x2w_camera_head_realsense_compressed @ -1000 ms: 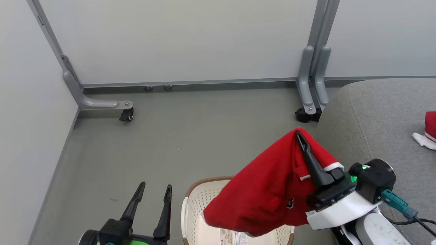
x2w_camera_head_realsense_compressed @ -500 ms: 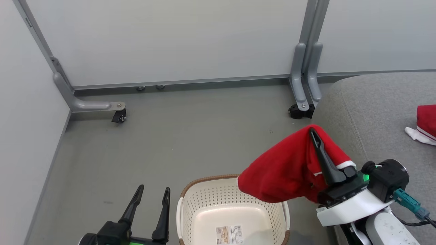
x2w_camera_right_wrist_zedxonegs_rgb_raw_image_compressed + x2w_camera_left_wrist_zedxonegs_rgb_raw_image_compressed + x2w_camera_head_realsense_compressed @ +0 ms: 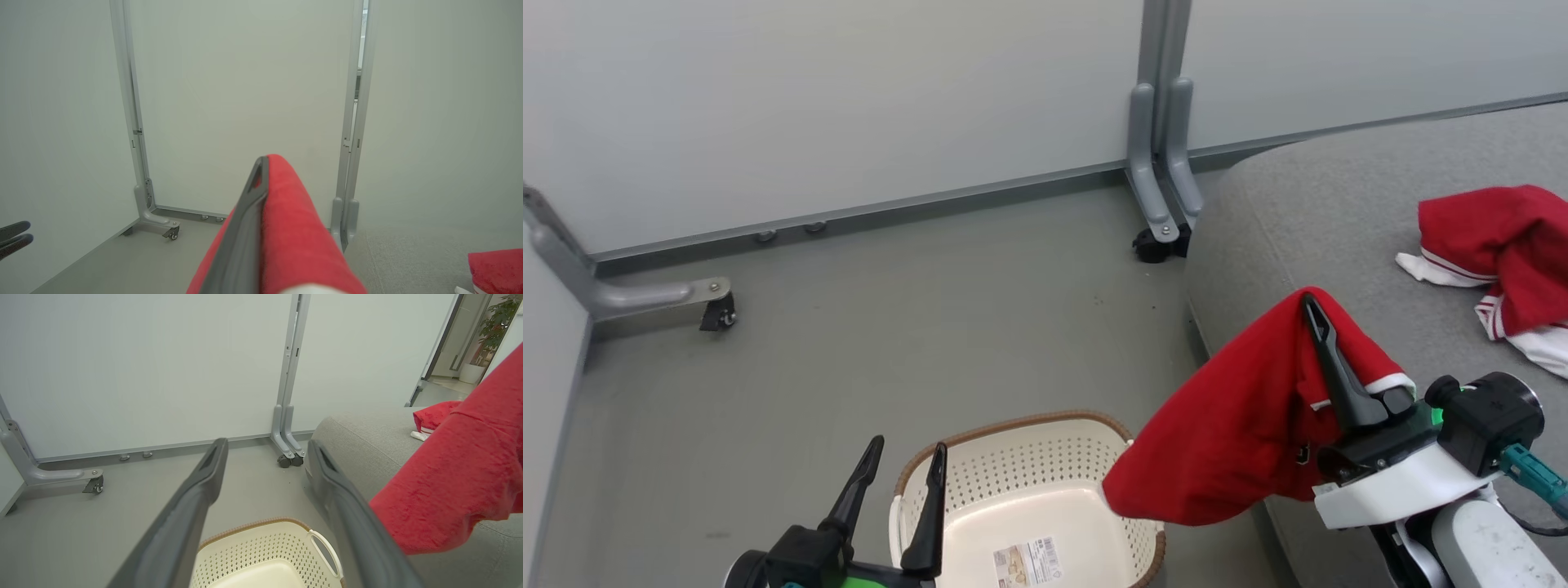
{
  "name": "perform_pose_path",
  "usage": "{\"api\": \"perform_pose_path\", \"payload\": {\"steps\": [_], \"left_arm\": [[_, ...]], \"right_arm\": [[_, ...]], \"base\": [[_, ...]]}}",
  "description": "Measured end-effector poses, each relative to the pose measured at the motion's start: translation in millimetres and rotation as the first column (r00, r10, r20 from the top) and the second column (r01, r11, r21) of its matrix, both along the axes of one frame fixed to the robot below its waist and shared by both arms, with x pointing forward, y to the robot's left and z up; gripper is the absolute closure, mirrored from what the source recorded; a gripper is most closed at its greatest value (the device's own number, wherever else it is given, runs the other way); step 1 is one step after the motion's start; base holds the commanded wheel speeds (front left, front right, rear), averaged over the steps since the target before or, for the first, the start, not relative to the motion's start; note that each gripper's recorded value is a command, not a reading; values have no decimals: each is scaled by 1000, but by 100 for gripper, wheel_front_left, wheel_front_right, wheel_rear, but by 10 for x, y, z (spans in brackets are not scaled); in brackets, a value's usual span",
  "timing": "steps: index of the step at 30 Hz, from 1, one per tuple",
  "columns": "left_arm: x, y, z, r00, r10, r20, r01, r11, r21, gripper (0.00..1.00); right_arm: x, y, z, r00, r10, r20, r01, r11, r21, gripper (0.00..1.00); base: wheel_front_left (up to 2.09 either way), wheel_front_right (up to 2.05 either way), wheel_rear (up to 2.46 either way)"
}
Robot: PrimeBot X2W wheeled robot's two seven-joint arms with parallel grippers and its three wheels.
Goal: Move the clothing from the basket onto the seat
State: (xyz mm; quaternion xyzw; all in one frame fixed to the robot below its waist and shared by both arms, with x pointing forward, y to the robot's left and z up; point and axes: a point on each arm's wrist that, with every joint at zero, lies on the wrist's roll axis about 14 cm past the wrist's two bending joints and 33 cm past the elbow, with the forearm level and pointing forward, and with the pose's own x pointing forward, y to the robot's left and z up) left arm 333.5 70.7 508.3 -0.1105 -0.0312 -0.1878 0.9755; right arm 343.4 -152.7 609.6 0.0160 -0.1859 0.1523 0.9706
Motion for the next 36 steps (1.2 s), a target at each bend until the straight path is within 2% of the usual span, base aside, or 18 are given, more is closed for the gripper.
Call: {"api": "perform_pose_path", "payload": {"steps": [6,12,16,22,29,36], "left_arm": [[80,-397,5,992,-123,-3,123,992,-2,0],[184,-832,50,970,-245,10,245,970,-1,0],[203,-1158,67,941,-337,15,337,941,-4,0],[195,-1584,39,890,-456,10,457,890,-10,0],[214,-1769,-83,861,-508,-20,507,862,-25,0],[237,-1811,-132,857,-516,-21,516,857,-8,0]], "right_arm": [[-156,-436,-11,991,-131,-2,131,991,-9,100],[-377,-917,-3,960,-281,-3,281,960,-8,100],[-573,-1229,-32,923,-385,-15,384,923,-11,100],[-895,-1686,-93,840,-541,-40,541,841,-10,100],[-967,-1838,-113,801,-596,-55,596,803,-29,100],[-896,-1916,69,803,-597,-3,594,799,-93,100]], "base": [[0,0,0],[0,0,0],[0,0,0],[0,0,0],[0,0,0],[0,0,0]]}}
